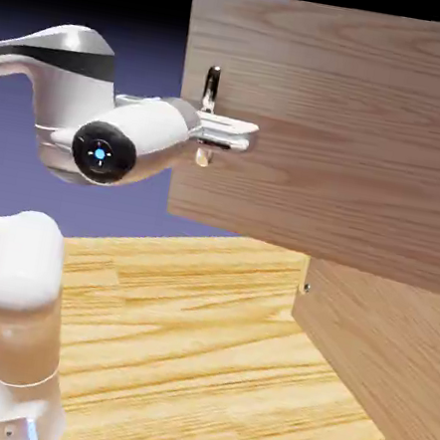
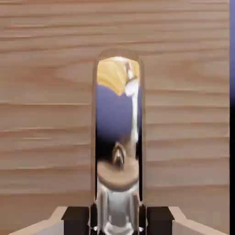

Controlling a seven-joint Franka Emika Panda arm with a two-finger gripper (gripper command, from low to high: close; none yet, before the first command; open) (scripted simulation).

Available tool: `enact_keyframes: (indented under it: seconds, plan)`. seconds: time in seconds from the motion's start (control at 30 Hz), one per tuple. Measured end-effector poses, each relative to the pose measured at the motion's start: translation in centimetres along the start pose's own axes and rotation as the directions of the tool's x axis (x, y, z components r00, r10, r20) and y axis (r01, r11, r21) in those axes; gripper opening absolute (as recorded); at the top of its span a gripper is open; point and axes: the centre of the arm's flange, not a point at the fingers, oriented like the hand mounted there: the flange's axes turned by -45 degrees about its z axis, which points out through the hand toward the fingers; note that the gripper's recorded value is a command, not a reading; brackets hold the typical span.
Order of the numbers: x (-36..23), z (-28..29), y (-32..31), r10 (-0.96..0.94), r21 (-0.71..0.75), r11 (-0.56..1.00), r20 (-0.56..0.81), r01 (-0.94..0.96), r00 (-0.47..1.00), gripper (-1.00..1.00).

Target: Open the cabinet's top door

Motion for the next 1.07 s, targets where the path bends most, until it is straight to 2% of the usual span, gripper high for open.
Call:
enact_keyframes:
  seconds: [0.57, 1.07]
  plan:
    - [0.0, -16.8, -8.3, 0.000, -0.346, 0.938, 0.000, 0.000, 1.000, -1.00]
    - [0.0, -26.4, -17.4, 0.000, -0.567, 0.824, 0.000, 0.000, 1.000, -1.00]
